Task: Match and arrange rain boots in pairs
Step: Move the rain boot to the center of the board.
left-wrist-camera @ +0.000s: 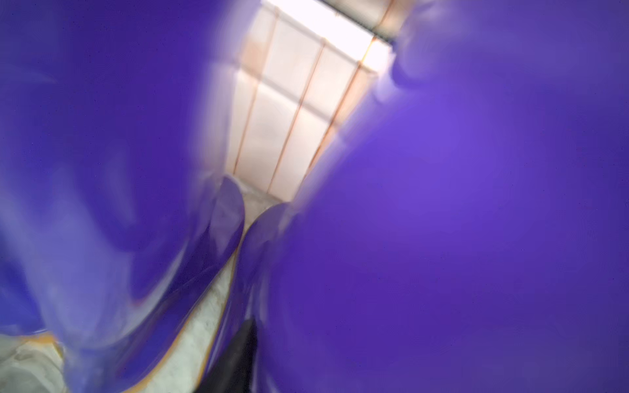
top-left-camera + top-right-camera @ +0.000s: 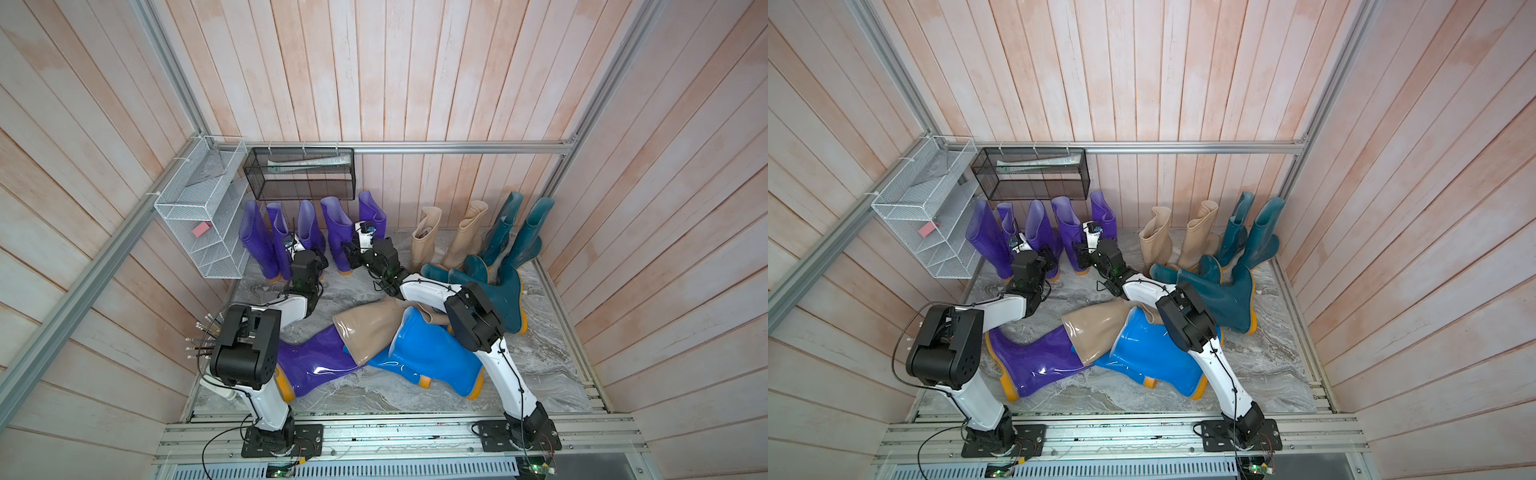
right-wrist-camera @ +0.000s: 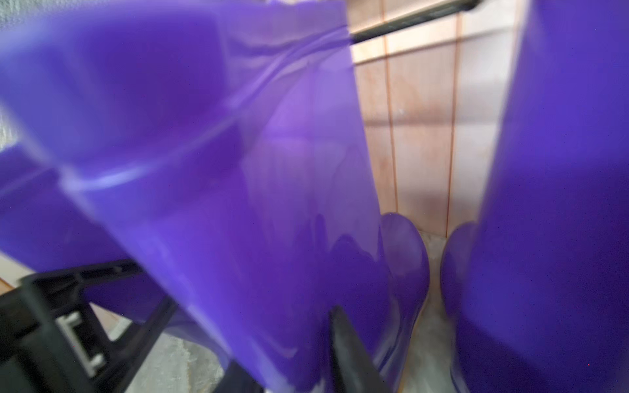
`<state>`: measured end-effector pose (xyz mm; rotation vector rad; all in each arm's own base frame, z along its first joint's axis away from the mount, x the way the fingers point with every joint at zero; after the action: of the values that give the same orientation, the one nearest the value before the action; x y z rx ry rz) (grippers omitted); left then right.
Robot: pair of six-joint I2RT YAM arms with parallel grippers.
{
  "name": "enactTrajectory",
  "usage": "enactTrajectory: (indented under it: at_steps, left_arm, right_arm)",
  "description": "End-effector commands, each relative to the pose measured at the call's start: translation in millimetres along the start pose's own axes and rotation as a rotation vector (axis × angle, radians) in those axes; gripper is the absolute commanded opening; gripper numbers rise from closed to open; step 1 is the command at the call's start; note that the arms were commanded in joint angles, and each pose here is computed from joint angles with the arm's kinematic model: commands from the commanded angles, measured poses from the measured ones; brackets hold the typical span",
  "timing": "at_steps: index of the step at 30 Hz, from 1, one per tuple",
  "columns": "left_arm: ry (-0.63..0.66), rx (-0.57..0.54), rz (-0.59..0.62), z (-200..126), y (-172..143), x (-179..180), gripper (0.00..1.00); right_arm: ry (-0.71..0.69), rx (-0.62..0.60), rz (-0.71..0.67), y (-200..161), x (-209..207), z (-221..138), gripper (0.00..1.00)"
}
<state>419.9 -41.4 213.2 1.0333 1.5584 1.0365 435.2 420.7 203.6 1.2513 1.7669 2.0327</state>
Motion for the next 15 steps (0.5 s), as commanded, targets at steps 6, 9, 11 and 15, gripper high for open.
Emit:
enactTrajectory:
  at_steps: [6, 9, 11, 15]
  left_arm:
    - [-0.167, -0.108, -0.023, -55, 71, -11, 0.81]
    - [-0.202, -0.111, -0.035, -80, 86, -11, 0.81]
    - [-0.214, -0.092, -0.044, -99, 92, -9, 0.81]
    - [-0.241, -0.091, -0.025, -139, 100, -3, 0.81]
  right_arm:
    - [-0.031, -0.020, 0.005, 24, 11, -22, 0.59]
    - [-0.036, 0.010, -0.014, 18, 15, -25, 0.68]
    - [-0.054, 0.027, -0.022, 11, 14, -28, 0.73]
    - [-0.100, 0.051, -0.052, 2, 10, -40, 0.77]
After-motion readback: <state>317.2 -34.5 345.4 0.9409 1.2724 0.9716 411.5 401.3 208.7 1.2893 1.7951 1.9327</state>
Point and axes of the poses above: each gripper's point midway between its finger pads, its own z axis out along the fingers, its own x axis along the line the jaws close on, y = z × x, the point moved 9 cm from there along -z, back along the fingers, and after that the axes turned 10 degrees about z, right-handed, at the moved point
